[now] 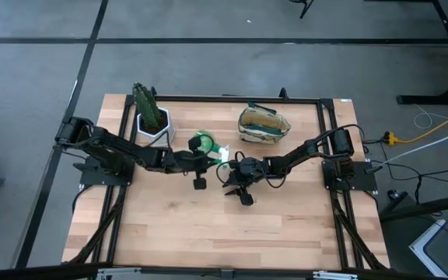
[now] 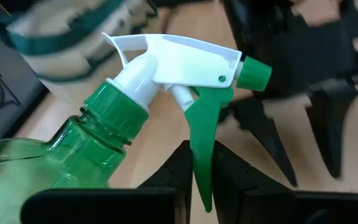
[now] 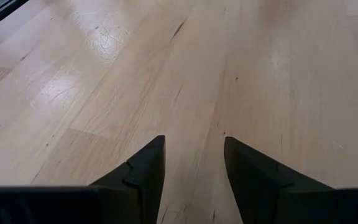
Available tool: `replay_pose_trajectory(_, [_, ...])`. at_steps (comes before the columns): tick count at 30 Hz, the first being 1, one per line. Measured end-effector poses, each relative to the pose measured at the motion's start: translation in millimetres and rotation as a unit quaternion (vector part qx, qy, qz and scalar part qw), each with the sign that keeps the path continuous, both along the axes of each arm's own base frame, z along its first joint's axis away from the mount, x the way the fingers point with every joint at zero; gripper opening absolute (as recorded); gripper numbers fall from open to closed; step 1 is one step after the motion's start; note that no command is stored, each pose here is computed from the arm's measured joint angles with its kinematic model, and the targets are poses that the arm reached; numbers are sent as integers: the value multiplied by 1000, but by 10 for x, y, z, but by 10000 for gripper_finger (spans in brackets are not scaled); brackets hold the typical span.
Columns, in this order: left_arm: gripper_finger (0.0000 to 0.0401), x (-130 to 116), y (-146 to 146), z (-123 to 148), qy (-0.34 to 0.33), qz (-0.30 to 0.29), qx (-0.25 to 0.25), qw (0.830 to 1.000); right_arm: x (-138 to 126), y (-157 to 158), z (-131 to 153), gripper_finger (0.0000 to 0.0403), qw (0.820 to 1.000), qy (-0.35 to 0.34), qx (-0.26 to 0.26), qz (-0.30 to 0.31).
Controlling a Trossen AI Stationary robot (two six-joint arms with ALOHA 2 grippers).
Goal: Pick & Place Garden tools in Gardening bag
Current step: Put the green spray bottle into the brown gardening bag
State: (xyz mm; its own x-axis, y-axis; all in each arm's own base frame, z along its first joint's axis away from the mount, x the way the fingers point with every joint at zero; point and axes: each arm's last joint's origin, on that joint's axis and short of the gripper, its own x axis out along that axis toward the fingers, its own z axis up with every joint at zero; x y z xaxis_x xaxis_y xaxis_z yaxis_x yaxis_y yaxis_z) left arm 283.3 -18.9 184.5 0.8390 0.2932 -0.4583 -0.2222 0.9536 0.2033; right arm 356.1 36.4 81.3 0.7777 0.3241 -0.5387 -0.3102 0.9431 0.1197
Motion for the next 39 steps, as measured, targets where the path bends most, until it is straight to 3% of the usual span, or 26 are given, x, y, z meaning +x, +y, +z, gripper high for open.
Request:
replay_pose_trajectory(6, [28,49,133,86,-45,17,10,999,0,0,0,167,1000,0,0,0])
replay_pose_trajectory(13, [28,71,276,129,-47,28,37,998,0,1,0,167,1000,0,0,0])
replay_pose_trajectory(39, [28,316,811,824,-119,11,111,987,0,1,1,167,1000,0,0,0])
